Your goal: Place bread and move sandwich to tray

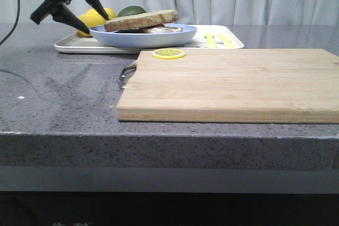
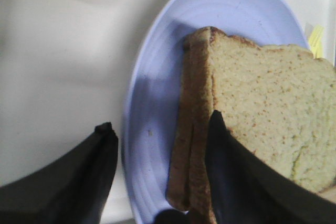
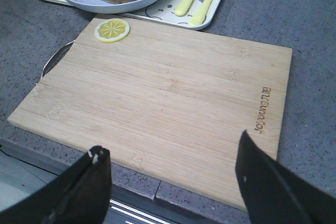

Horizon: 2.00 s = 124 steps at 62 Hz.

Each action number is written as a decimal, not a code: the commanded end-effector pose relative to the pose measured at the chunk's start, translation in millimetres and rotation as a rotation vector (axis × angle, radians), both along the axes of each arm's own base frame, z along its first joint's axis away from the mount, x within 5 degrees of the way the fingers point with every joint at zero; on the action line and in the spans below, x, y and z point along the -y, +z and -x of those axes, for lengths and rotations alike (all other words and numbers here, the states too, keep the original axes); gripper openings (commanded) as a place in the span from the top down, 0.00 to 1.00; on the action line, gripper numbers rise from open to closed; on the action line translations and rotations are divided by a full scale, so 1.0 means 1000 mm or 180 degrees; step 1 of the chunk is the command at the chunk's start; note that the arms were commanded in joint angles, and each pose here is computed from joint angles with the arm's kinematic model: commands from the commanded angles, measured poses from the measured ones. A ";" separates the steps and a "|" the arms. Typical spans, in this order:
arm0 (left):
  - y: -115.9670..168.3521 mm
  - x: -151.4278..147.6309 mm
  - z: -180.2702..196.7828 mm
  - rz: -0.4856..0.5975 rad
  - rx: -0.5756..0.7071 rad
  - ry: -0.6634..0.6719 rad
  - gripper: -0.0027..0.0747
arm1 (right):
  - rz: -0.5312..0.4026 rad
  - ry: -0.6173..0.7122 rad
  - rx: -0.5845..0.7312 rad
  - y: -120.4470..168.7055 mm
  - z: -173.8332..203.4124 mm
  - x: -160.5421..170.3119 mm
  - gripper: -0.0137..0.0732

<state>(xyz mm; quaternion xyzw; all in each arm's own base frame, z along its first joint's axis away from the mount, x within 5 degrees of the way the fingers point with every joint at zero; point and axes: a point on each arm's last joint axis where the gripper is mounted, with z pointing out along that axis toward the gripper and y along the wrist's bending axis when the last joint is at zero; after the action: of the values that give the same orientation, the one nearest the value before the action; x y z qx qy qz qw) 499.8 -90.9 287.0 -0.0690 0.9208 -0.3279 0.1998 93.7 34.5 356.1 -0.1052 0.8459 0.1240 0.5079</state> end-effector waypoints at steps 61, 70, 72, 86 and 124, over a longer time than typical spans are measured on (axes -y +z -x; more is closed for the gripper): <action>0.196 0.018 0.220 -0.1589 0.1810 -0.0455 0.47 | -0.0063 -0.0029 0.0312 0.014 -0.001 0.001 0.24; 0.173 0.006 0.256 -0.1666 0.1966 -0.0550 0.47 | -0.0063 -0.0029 0.0312 0.014 -0.001 0.001 0.24; 0.168 0.003 0.263 -0.1664 0.1988 -0.0543 0.47 | -0.0064 -0.0029 0.0316 0.014 -0.001 0.001 0.24; 0.125 -0.021 0.325 -0.1683 0.2338 -0.0503 0.47 | -0.0064 -0.0029 0.0316 0.014 -0.001 0.001 0.24; 0.071 -0.049 0.392 -0.1654 0.2926 -0.0259 0.48 | -0.0029 -0.0034 0.0291 0.013 -0.001 0.001 0.27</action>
<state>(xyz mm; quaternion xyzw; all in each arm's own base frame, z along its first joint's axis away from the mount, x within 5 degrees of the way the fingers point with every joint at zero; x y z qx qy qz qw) 106.7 -40.5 342.0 0.1720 0.8238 -0.0857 0.5332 93.8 34.3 356.3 -0.1057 0.8454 0.1224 0.5091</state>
